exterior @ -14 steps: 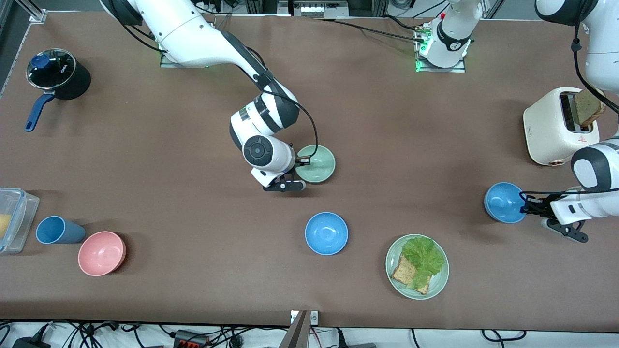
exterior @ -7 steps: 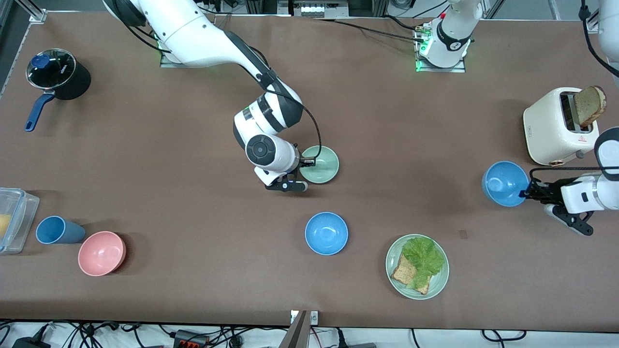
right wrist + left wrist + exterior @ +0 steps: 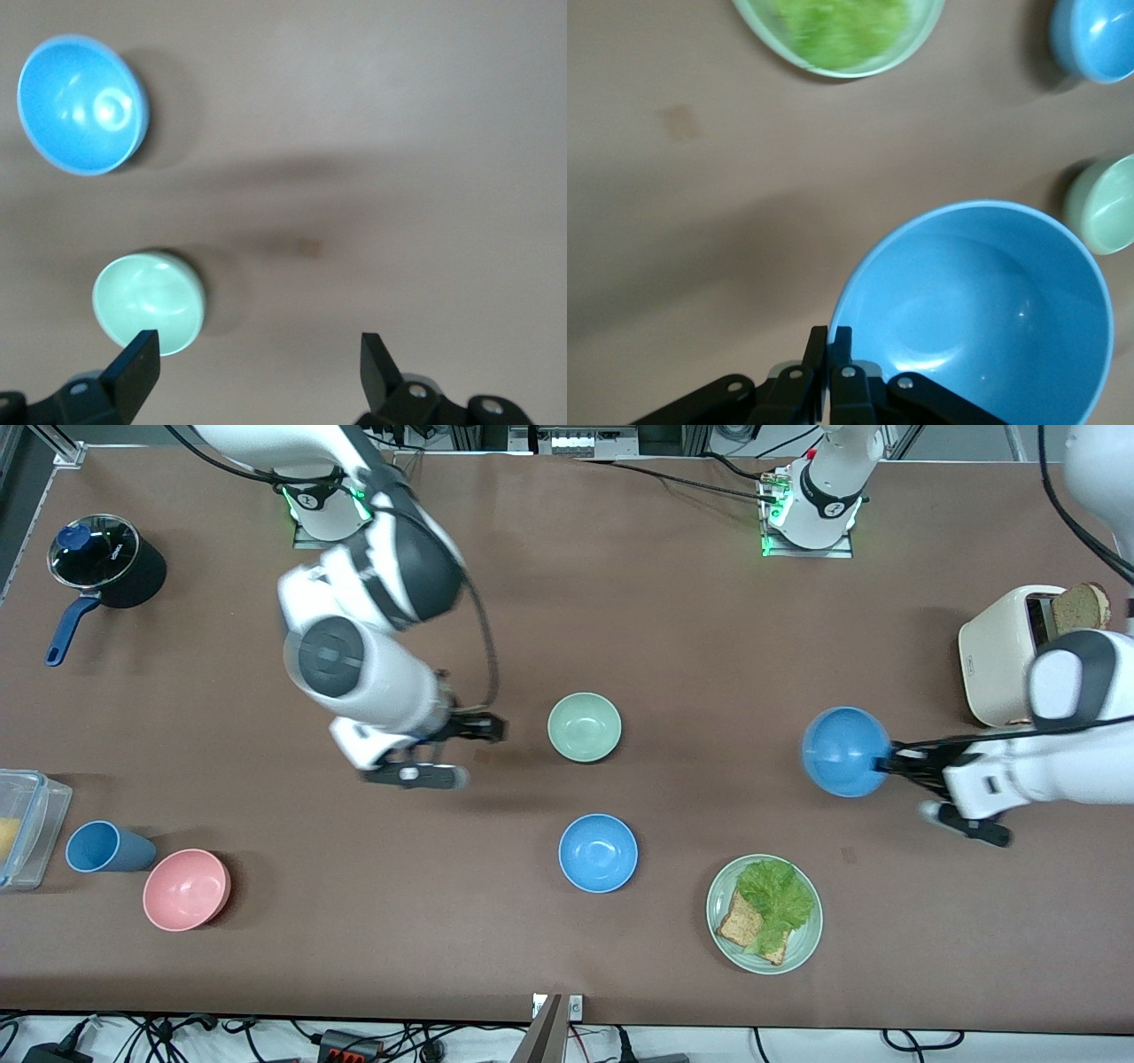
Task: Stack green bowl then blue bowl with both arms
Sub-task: 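Release the green bowl with the right gripper while the left gripper carries the blue bowl, then lower the blue bowl into the green bowl with the left gripper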
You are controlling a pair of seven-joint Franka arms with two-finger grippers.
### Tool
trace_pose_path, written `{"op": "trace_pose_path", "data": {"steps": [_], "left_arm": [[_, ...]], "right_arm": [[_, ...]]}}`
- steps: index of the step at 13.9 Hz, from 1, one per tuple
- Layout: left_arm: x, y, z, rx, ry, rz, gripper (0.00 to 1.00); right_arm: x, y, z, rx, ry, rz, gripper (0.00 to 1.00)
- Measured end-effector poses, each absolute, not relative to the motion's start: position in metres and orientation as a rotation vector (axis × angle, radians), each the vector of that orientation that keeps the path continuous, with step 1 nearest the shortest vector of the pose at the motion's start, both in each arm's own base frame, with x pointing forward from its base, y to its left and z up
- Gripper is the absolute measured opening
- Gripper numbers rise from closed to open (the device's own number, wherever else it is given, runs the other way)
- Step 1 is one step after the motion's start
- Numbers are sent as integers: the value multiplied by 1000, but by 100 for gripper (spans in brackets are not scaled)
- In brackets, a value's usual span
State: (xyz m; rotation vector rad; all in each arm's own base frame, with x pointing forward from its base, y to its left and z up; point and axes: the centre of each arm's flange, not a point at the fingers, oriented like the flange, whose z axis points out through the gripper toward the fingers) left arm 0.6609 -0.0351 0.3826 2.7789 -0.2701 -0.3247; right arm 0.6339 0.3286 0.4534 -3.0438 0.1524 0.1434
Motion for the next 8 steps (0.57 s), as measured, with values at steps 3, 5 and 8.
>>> {"op": "trace_pose_path", "data": {"steps": [3, 5, 8], "left_arm": [[647, -115, 401, 2784, -70, -365, 4], [637, -156, 399, 2780, 65, -343, 4], [610, -231, 380, 2764, 253, -303, 4]], "right_arm": [[654, 255, 480, -3094, 70, 109, 100], [671, 201, 481, -3114, 98, 102, 100], [686, 133, 494, -3112, 160, 65, 100]]}}
